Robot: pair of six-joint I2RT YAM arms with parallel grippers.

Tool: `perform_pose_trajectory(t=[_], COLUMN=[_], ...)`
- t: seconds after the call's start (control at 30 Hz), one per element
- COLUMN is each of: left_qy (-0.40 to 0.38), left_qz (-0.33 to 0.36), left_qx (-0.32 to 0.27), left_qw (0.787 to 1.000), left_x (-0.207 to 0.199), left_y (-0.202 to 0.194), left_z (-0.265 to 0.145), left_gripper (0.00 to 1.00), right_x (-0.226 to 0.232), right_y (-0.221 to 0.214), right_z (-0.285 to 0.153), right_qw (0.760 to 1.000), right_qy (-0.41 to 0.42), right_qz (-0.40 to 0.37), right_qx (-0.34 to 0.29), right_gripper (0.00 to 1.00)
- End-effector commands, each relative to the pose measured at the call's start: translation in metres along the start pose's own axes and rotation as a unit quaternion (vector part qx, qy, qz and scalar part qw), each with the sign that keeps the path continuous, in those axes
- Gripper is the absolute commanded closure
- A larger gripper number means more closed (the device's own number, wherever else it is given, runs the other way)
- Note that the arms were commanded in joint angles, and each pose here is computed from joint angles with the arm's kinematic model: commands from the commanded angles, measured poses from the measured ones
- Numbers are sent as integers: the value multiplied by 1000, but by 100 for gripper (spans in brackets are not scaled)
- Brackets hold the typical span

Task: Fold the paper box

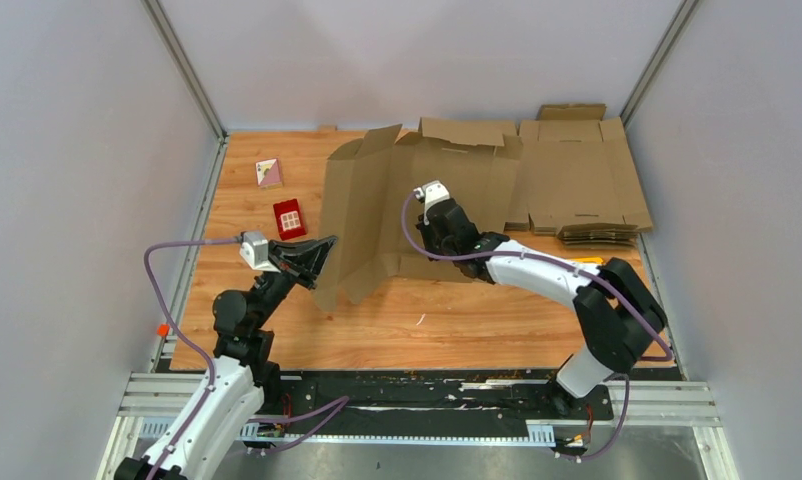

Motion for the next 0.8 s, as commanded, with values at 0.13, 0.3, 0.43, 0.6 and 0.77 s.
perform_pose_trajectory(t=[0.13,0.3,0.43,0.6,0.77], left_qy=[-22,-20,-21,-24,-34], left_qz=[25,26,23,11,-28], left_qx=[-28,-28,-29,-28,-31], left_qw=[999,999,999,999,999], left_x=[-8,-8,-8,-10,-15], left_y=[11,11,12,11,9], left_z=[-1,-1,-1,-2,-2], left_gripper=[100,100,100,100,100], right_x=[17,30,33,29,22], right_y=[-33,-56,-87,-112,-119], right_z=[-1,-22,-22,-14,-4], right_qw=[996,987,980,977,979], right_qy=[71,151,176,165,137], right_qz=[-18,-24,-32,-31,-29], right_qx=[47,49,90,133,151], right_gripper=[100,100,100,100,100])
Point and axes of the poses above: each gripper's point midway between its finger pads, its own z axis out along the fingers, its own x axis along the line the jaws close on, y = z × x, the point moved 3 cm from there along -z, back along the fingers, and after that the axes turned 1 degree about z, right-handed, at the moved point
